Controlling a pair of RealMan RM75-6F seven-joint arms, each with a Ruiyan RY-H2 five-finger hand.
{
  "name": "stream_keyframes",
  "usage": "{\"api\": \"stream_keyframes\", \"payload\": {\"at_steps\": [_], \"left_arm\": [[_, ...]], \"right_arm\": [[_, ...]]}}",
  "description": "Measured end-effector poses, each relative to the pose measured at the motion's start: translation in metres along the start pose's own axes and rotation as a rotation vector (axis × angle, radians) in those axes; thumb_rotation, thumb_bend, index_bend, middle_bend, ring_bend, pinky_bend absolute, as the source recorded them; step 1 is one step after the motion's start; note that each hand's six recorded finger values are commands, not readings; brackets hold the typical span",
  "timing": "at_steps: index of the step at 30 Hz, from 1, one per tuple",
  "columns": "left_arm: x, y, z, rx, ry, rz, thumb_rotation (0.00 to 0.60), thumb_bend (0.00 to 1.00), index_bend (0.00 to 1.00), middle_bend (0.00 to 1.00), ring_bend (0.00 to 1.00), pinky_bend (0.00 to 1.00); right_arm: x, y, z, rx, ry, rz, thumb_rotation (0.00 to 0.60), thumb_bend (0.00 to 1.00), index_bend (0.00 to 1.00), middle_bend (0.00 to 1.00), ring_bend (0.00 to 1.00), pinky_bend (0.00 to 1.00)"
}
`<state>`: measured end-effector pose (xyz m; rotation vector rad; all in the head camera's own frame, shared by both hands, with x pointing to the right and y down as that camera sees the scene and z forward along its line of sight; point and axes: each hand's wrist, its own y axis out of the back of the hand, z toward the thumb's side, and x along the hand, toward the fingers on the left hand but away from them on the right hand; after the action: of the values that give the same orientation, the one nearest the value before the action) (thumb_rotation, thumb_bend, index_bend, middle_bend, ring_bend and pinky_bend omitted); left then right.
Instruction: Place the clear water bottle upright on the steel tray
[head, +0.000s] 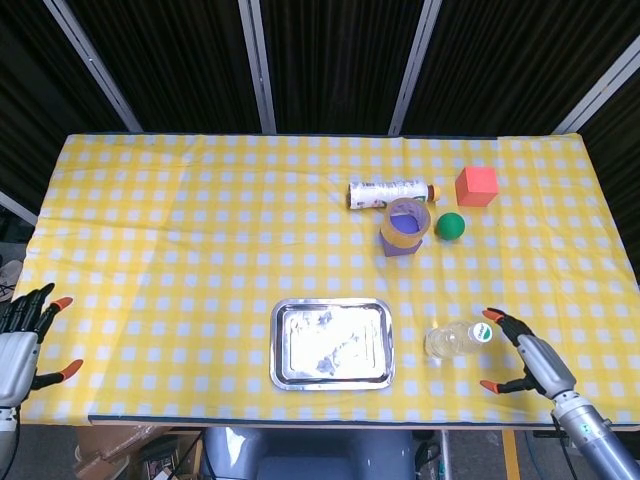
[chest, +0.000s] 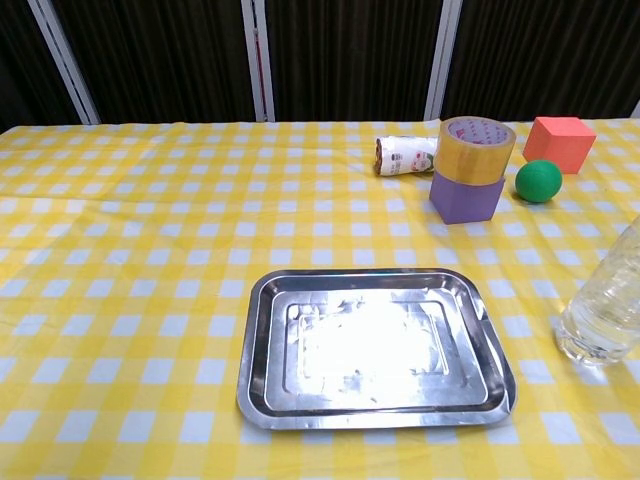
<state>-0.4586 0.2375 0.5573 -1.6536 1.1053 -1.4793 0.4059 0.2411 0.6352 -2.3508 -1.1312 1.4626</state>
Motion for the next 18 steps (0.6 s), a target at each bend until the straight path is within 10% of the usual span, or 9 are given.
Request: {"api": "stream_keyframes", "payload": {"at_steps": [18], "left_arm": [[-0.001,0.009,0.009,-0.059,-0.063,0.089,0.6,0.18,0.17,0.0,0.0,0.0]], "right_arm": [[-0.036,-0.021,0.033,-0.156,0.003,0.099,0.6,0.19,0.12,0.16,0.0,0.0]]}}
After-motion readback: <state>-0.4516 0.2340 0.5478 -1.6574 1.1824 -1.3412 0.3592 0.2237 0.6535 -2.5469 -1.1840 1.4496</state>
